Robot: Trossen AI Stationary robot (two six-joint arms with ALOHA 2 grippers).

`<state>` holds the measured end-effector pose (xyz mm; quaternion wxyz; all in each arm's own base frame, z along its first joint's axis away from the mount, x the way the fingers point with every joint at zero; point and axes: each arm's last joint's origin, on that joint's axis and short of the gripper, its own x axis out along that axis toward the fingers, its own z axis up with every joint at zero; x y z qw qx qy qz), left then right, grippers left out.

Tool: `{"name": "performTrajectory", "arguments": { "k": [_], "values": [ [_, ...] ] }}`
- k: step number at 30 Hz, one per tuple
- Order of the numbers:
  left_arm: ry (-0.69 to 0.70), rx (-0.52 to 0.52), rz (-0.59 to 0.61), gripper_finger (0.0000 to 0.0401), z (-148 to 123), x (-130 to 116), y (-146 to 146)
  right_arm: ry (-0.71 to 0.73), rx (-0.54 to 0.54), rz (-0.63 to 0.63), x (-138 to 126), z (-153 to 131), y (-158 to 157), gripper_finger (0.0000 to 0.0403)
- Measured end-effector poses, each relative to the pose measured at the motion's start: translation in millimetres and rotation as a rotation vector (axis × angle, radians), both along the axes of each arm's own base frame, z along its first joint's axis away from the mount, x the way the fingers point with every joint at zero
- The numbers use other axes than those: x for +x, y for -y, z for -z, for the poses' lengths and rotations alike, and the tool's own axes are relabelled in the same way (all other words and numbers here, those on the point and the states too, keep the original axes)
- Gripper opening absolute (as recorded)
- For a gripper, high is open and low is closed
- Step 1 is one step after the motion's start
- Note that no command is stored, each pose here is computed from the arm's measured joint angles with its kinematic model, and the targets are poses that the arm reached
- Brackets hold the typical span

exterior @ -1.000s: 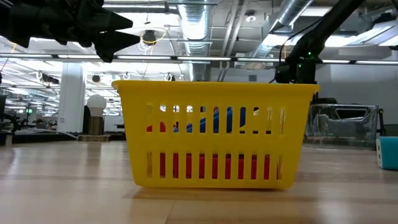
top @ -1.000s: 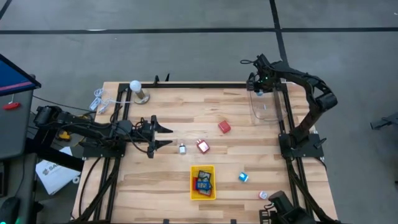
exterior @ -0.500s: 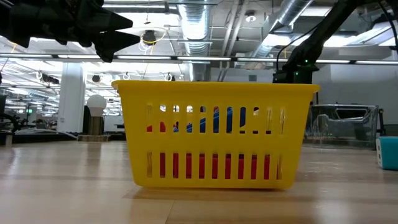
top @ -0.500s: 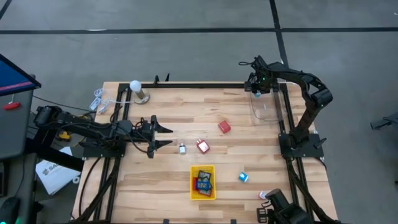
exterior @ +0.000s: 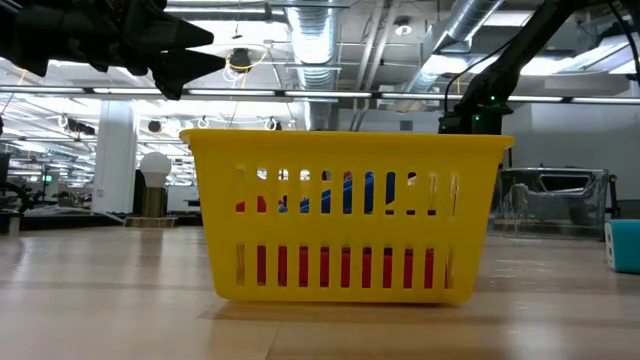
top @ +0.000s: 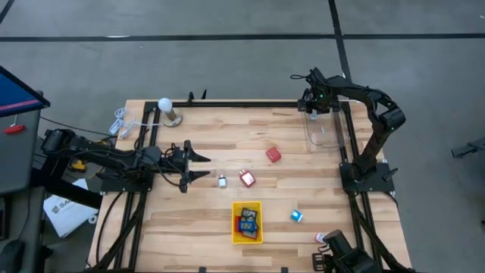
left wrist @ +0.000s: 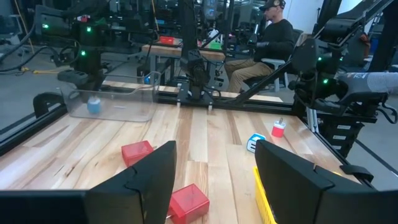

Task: Pick & Place Office items
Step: Put the left blue charger adapter into the transparent bin, then put the orange charger adapter into the transparent bin

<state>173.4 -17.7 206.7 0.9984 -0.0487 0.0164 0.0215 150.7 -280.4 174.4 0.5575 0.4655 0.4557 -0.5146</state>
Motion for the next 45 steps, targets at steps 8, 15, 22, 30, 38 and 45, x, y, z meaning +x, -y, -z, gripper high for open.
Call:
{"name": "performTrajectory", "arguments": {
  "k": [8, 15, 22, 30, 38, 45],
  "values": [
    [0.000, 0.001, 0.000, 0.0214, 0, 0, 0, 0.030, -0.063, 0.002, -1, -14, -1, 0.0189],
    [0.000, 0.001, 0.000, 0.0214, 0, 0, 0, 0.099, -0.174, -0.014, -6, -61, -23, 0.0189],
    [0.000, -0.002, 0.000, 0.0214, 0, 0, 0, 0.283, -0.243, -0.336, 24, -112, -90, 0.0183],
    [0.001, -0.026, 0.000, 0.0214, 0, 0, 0, 0.500, -0.291, -0.589, 52, -156, -199, 0.0183],
    [0.003, -0.044, -0.001, 0.0214, 0, 0, 0, 0.453, -0.080, -0.764, 66, -143, -310, 0.0182],
    [0.010, -0.059, -0.001, 0.0214, -1, 0, 0, 0.316, 0.046, -0.788, 74, -106, -396, 0.0182]
  ]
}}
